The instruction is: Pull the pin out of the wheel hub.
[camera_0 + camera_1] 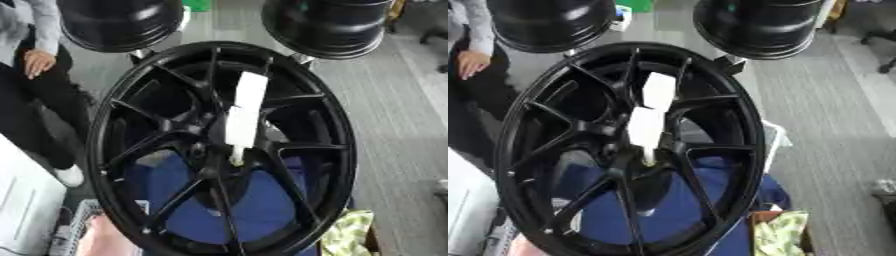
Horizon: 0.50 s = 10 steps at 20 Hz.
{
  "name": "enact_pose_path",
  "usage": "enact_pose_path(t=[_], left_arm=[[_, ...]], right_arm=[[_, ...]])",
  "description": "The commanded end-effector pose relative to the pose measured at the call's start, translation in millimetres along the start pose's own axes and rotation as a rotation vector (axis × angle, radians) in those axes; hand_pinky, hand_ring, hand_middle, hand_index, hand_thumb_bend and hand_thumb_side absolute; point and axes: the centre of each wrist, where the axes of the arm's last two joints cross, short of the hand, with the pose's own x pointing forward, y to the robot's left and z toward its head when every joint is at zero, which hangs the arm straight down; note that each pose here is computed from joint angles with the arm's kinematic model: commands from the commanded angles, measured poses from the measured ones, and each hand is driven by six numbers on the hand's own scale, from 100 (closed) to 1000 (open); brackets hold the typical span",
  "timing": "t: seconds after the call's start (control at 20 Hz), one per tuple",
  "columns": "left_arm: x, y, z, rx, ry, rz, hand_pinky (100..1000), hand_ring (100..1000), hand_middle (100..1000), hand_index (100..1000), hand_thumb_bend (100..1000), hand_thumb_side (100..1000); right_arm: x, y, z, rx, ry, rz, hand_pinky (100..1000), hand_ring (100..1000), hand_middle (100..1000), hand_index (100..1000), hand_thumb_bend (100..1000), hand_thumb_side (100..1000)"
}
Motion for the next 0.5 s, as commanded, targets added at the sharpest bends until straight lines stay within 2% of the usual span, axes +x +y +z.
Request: enact_pose_path(t=[0.05, 0.25, 0.5], left_arm=[[8.6, 5.3, -7.2, -0.001, -0.05, -0.017, 640, 987, 733, 767, 512, 730], [9.1, 4.4, -7.3, -0.001, -0.051, -0.011, 641, 987, 733, 767, 512, 730], [9.9, 3.6, -7.7, -0.004, -0.052, -0.006, 641, 987, 734, 767, 512, 730]], right_arm=[[3.1, -4.7, -21.8, 0.043, 0.001, 0.032, 901, 894, 868, 909, 100, 529], [15.4, -2.0, -45.7, 0.1, -0.039, 0.05, 902, 898, 873, 911, 100, 597], [22.9, 5.7, -61.1, 0.163, -0.066, 0.062, 904, 904, 882, 915, 100, 665]])
